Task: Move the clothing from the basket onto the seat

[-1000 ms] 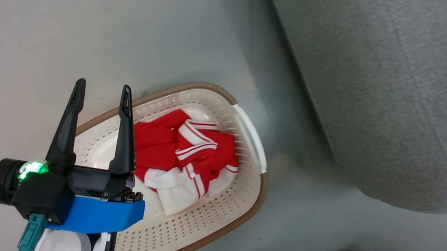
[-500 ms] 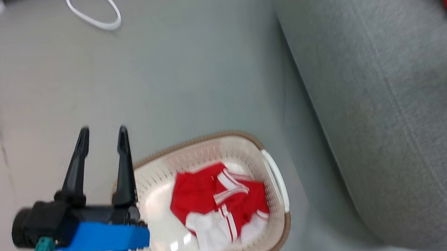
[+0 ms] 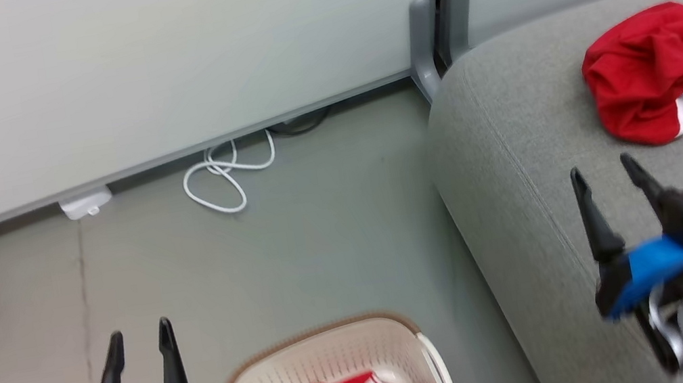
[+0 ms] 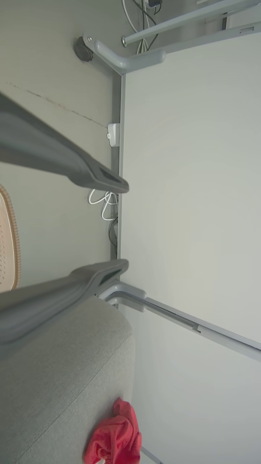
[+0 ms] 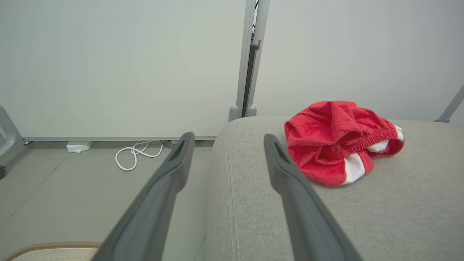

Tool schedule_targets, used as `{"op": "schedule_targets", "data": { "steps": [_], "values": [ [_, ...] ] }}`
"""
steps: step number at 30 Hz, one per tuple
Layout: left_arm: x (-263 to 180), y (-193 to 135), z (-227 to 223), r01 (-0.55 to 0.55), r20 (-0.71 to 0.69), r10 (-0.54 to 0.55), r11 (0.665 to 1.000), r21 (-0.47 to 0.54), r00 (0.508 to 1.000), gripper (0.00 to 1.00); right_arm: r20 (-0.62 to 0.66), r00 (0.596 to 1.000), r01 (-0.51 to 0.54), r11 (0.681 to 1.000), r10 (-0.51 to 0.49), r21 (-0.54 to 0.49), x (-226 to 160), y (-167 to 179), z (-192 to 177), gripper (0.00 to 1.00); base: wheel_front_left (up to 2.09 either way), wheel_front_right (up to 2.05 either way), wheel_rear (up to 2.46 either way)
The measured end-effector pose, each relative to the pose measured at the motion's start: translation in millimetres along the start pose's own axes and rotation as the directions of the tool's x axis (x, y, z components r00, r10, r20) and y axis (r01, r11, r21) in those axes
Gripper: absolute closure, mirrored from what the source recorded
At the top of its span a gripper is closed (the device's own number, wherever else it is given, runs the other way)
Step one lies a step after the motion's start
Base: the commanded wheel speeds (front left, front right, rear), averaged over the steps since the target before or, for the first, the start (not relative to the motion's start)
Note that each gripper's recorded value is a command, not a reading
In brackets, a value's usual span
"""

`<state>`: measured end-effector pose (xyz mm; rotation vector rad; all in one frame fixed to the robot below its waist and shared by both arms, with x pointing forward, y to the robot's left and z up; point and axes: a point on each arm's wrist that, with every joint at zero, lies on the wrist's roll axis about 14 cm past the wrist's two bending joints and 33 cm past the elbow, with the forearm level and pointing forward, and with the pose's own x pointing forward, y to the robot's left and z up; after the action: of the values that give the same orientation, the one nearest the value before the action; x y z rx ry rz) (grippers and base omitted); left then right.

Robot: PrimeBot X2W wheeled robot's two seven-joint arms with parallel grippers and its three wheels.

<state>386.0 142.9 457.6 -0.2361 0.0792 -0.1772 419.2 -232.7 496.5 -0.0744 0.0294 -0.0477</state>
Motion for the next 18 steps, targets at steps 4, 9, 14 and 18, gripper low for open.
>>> {"op": "schedule_targets", "data": {
  "steps": [4, 9, 14, 18],
  "values": [
    [-19, 10, 6, -0.046, 0.019, 0.046, 0.999, 0.001, 0.999, 0.0, 0.053, 0.997, -0.052, 0.998, 0.051, 0.018, -24, 23, 9, 0.0, 0.0, 0.0, 0.0],
    [-39, 26, 4, -0.107, 0.021, 0.107, 0.994, 0.004, 0.994, 0.0, 0.065, 0.991, -0.115, 0.993, 0.113, 0.028, -36, 47, 13, 0.0, 0.0, 0.0, 0.0],
    [-57, 40, 2, -0.162, 0.02, 0.162, 0.987, 0.002, 0.987, 0.0, 0.05, 0.982, -0.182, 0.982, 0.18, 0.052, -41, 72, 13, 0.0, 0.0, 0.0, 0.0],
    [-64, 45, 2, -0.184, 0.02, 0.184, 0.983, 0.002, 0.983, 0.0, 0.051, 0.977, -0.211, 0.975, 0.208, 0.064, -41, 82, 15, 0.0, 0.0, 0.0, 0.0]
  ]
}}
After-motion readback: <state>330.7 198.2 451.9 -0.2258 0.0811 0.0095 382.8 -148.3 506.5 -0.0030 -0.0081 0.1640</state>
